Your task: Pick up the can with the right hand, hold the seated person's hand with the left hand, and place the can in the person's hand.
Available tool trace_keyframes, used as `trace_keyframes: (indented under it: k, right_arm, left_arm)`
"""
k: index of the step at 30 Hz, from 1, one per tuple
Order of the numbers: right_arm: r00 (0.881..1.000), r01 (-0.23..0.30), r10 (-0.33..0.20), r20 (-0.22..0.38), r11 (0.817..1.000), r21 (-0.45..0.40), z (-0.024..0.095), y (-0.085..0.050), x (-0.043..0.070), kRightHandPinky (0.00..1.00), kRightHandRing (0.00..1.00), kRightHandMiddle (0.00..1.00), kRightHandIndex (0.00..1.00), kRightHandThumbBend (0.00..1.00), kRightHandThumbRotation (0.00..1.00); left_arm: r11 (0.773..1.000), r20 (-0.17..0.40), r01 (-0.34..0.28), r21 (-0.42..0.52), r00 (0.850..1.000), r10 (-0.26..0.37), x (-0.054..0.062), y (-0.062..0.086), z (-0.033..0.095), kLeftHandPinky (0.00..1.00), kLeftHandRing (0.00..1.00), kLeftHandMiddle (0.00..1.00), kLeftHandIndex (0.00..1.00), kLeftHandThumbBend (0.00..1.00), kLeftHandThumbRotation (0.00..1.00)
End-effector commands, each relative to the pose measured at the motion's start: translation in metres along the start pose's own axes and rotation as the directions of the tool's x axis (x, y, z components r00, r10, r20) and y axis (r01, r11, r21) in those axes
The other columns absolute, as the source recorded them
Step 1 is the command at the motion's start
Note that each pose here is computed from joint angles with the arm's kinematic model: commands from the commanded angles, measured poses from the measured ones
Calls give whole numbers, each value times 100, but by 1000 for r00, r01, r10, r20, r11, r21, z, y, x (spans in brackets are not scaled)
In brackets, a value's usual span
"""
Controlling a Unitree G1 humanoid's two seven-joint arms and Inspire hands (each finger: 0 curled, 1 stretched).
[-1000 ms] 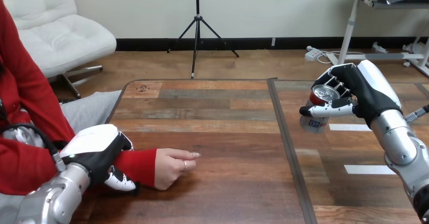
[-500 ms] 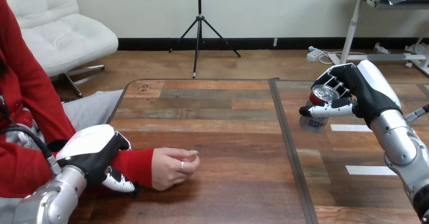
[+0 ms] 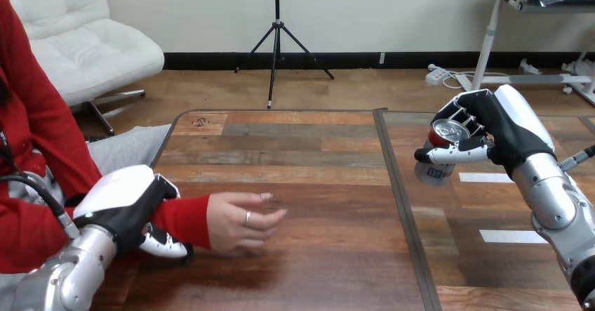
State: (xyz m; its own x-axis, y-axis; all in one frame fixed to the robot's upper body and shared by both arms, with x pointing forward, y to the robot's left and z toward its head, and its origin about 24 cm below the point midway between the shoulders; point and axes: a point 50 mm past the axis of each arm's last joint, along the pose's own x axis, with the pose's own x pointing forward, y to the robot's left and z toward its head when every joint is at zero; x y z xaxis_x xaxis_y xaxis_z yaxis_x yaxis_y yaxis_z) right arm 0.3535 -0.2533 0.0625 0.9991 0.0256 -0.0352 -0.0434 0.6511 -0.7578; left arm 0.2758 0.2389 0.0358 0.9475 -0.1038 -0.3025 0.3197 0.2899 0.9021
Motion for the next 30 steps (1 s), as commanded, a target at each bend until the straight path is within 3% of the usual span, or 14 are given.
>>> trace_keyframes:
  k: [1, 25, 30]
  right_arm:
    - [994, 56, -58, 89, 998, 28, 29, -14, 16, 35, 39, 44, 48, 71, 0]
    - [993, 43, -46, 112, 999, 27, 35, -9, 17, 33, 37, 43, 48, 71, 0]
    - [993, 40, -42, 110, 999, 26, 36, -8, 18, 33, 36, 43, 48, 70, 0]
  left_arm:
    - [971, 152, -237, -37, 959, 240, 7, 60, 35, 17, 23, 33, 34, 64, 0]
    - [946, 202, -320, -56, 924, 325, 14, 85, 45, 15, 22, 31, 33, 67, 0]
    - [945, 201, -321, -59, 924, 326, 15, 88, 49, 15, 21, 30, 33, 67, 0]
